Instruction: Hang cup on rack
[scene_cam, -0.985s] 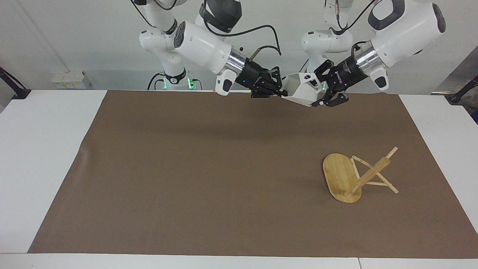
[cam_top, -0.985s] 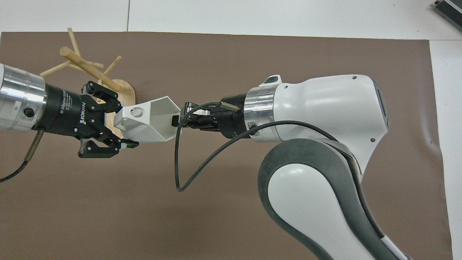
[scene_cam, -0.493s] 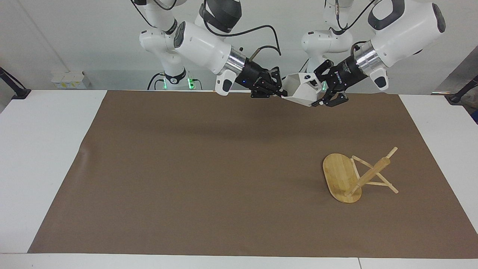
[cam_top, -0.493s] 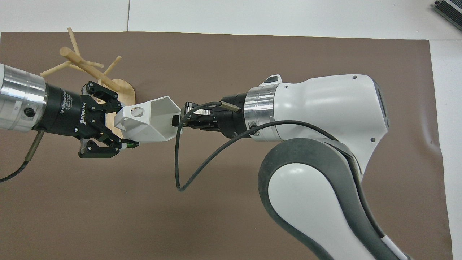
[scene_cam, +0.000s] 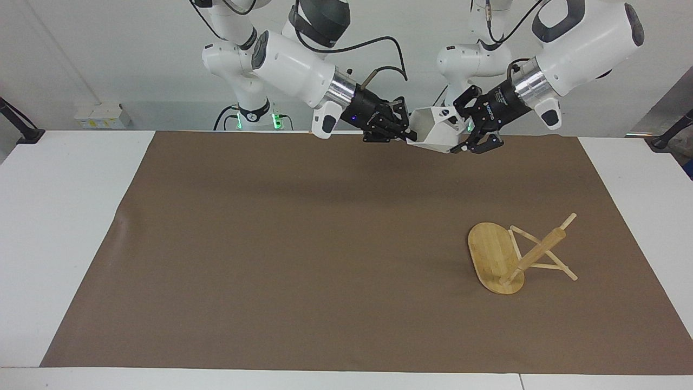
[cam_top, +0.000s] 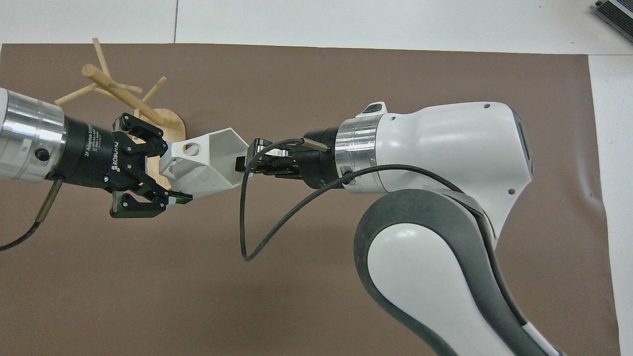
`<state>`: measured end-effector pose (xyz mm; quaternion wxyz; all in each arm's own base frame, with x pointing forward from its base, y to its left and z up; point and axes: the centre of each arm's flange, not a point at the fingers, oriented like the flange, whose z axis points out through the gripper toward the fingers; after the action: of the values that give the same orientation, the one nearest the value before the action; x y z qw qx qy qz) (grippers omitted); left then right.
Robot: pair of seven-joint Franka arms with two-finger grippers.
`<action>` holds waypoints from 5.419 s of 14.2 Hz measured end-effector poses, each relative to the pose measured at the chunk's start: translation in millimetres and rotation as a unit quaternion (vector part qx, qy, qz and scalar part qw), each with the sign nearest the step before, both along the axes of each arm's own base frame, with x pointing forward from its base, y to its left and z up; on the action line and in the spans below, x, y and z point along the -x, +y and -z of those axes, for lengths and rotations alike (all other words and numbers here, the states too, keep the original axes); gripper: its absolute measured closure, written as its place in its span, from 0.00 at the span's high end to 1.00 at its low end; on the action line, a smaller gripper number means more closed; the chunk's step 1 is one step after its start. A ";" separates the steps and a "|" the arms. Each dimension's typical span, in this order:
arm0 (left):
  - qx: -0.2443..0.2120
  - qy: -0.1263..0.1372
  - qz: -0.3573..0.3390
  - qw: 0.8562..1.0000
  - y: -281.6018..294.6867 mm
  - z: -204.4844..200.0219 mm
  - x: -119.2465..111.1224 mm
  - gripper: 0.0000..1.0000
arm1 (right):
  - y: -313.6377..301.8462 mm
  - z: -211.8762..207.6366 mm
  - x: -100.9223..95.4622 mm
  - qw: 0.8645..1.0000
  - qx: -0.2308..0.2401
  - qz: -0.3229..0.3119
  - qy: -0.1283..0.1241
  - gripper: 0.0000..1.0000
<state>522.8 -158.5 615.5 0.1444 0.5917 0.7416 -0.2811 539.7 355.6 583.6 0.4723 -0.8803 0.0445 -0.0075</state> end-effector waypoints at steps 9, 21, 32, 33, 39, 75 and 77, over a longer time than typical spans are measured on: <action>-0.025 -0.002 -0.059 0.998 9.9 22.2 -5.4 0.68 | -2.2 -5.7 -5.5 0.999 -0.006 0.030 -0.023 1.00; -0.068 0.023 -0.243 0.967 46.9 92.6 -22.4 0.68 | -235.9 5.2 -86.5 0.947 0.267 0.117 -0.137 1.00; -0.081 0.055 -0.344 0.934 57.6 138.7 -51.1 0.68 | -374.9 6.3 -60.6 0.858 0.512 0.023 -0.030 1.00; -0.081 0.059 -0.351 0.931 58.7 140.6 -52.3 0.68 | -376.4 -3.9 -57.5 0.858 0.513 0.012 -0.024 1.00; -0.079 0.079 -0.392 0.913 76.2 146.2 -56.8 0.68 | -386.3 -52.8 -40.3 0.857 0.515 0.000 0.004 1.00; -0.048 0.140 -0.550 0.822 109.6 154.7 -68.6 0.68 | -412.9 -30.0 -19.5 0.865 0.500 -0.036 -0.009 1.00; -0.045 0.145 -0.558 0.816 113.6 154.8 -68.8 0.68 | -412.9 -30.0 -19.5 0.865 0.500 -0.036 -0.009 1.00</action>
<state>591.6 -45.0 460.6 0.1407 0.0341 0.9687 -0.2016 559.2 -57.3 613.6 -0.0310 -0.9993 -0.0015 -0.0197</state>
